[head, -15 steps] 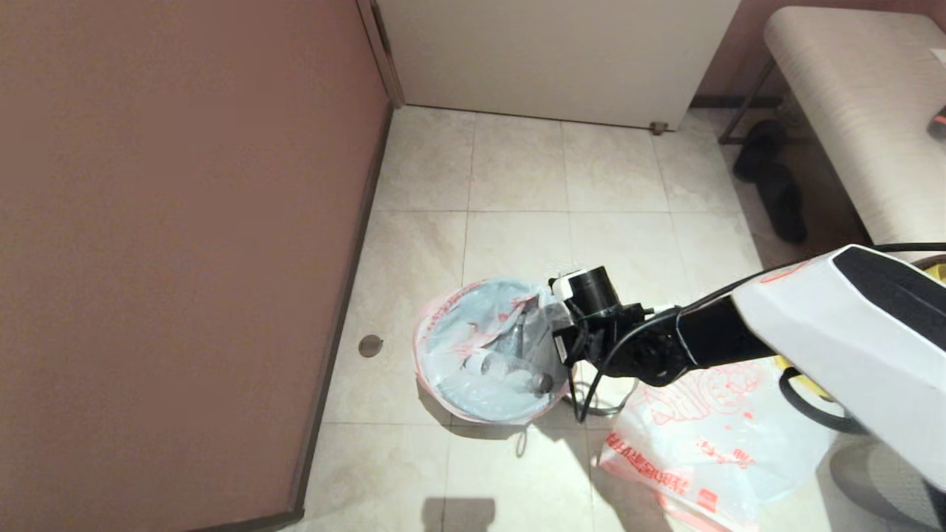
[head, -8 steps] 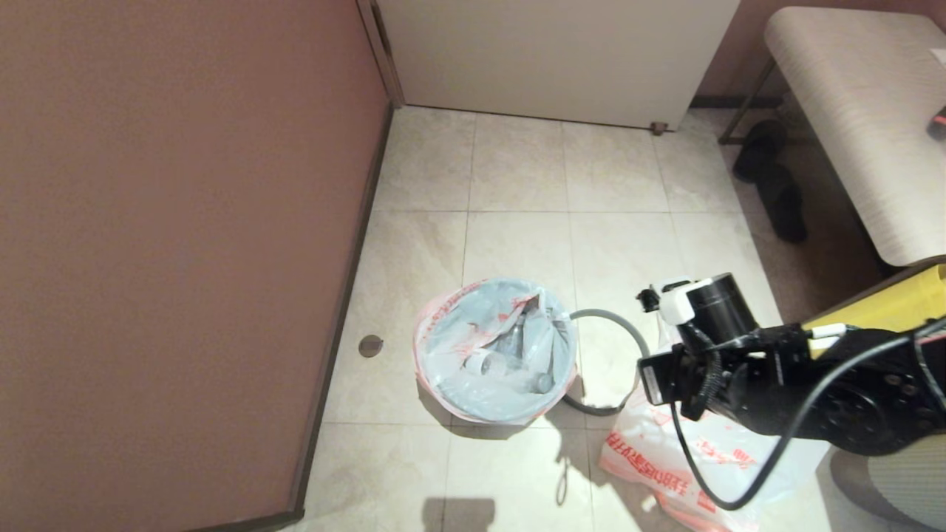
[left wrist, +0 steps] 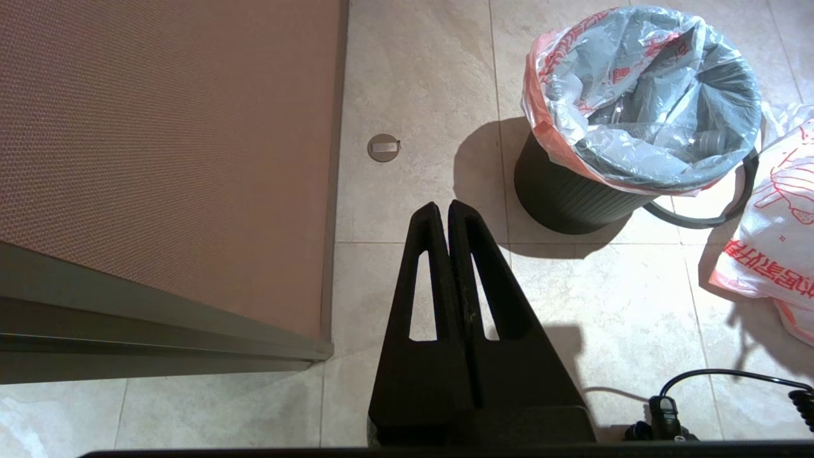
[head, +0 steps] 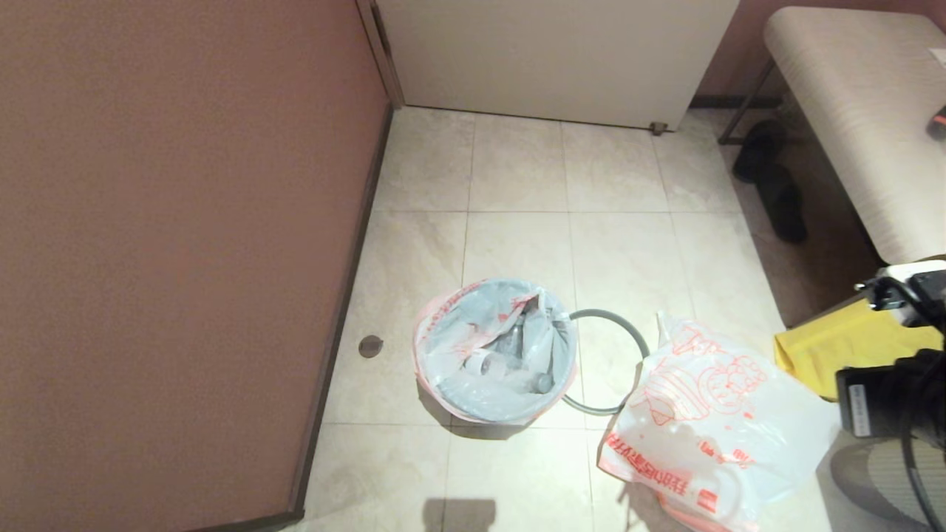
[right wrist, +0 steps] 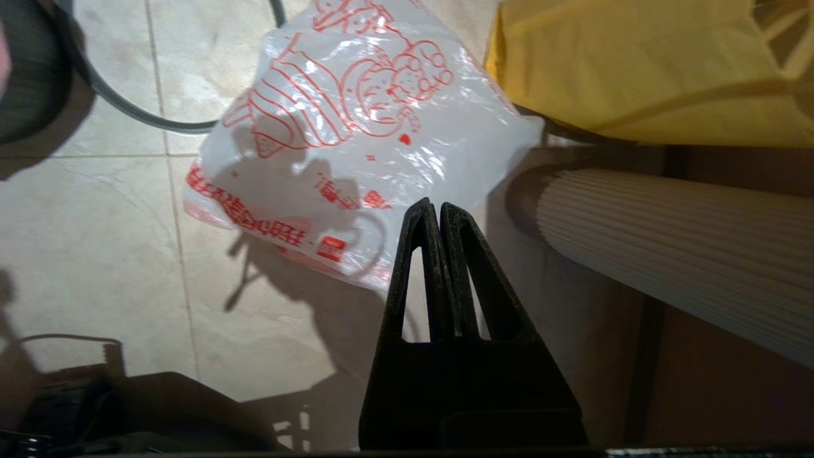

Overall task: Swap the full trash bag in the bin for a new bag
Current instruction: Place the trash bag on the floor

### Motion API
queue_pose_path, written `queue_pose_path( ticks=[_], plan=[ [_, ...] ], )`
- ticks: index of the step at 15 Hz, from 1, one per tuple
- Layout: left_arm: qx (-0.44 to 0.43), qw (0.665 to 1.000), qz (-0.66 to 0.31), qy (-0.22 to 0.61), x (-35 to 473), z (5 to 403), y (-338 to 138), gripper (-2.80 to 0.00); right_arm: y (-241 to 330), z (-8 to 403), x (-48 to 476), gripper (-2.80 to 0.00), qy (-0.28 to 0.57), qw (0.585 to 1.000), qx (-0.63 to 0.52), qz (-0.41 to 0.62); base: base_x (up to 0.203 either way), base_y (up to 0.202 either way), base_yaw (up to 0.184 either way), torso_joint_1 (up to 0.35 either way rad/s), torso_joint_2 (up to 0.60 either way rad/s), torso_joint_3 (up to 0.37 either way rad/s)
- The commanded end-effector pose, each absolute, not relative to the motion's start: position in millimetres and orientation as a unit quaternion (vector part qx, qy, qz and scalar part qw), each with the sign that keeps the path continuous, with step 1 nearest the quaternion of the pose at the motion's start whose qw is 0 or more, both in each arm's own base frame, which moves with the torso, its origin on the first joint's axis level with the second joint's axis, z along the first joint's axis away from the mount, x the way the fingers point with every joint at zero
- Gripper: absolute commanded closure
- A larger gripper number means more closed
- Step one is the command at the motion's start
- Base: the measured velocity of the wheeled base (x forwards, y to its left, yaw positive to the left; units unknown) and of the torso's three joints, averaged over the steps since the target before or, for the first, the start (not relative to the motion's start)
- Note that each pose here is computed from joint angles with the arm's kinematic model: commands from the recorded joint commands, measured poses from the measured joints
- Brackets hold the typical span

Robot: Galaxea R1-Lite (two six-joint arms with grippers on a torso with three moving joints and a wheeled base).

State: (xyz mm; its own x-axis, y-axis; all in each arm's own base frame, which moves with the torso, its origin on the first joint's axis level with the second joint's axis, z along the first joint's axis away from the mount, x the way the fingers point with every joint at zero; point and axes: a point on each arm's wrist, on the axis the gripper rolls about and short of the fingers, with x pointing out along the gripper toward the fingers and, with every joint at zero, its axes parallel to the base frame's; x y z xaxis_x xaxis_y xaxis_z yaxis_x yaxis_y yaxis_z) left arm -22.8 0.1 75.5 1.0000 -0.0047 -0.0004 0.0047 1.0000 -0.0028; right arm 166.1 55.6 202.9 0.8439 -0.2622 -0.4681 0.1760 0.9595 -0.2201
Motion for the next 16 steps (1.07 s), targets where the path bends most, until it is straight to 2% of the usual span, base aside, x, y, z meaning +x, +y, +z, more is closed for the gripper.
queue_pose_path(
  ticks=[1, 7, 9, 11, 14, 16],
  plan=[
    [-0.002, 1.000, -0.002, 0.000, -22.8, 75.5, 0.1, 0.00, 36.7, 219.5, 138.4, 0.00, 0.221, 0.963, -0.071, -0.137, 0.000, 0.000, 0.000, 0.000, 0.00, 0.000],
    [0.029, 1.000, -0.004, -0.002, -23.7, 78.0, 0.0, 0.00, 20.2, 212.9, 129.6, 0.00, 0.236, 0.952, -0.070, -0.183, 0.000, 0.000, 0.000, 0.000, 0.00, 0.000],
    [0.037, 0.999, -0.023, -0.005, -24.5, 93.1, -0.8, 0.00, 19.8, 213.0, 129.9, 0.00, 0.236, 0.952, -0.071, -0.184, 0.000, 0.000, 0.000, 0.000, 0.00, 0.000],
    [0.041, 0.997, -0.049, 0.034, -13.8, 114.1, -2.0, 0.00, 19.7, 213.3, 130.3, 0.00, 0.235, 0.952, -0.070, -0.185, 0.000, 0.000, 0.000, 0.000, 0.00, 0.000],
    [0.058, 0.987, -0.097, 0.119, 34.6, 159.1, -4.1, 0.00, 19.9, 212.6, 129.9, 0.00, 0.236, 0.952, -0.070, -0.182, 0.000, 0.000, 0.000, 0.000, 0.00, 0.000],
    [0.073, 0.975, -0.134, 0.164, 86.1, 184.2, -10.6, 0.00, 20.8, 212.9, 129.9, 0.00, 0.235, 0.953, -0.067, -0.178, 0.000, 0.000, 0.000, 0.000, 0.00, 0.000]
  ],
)
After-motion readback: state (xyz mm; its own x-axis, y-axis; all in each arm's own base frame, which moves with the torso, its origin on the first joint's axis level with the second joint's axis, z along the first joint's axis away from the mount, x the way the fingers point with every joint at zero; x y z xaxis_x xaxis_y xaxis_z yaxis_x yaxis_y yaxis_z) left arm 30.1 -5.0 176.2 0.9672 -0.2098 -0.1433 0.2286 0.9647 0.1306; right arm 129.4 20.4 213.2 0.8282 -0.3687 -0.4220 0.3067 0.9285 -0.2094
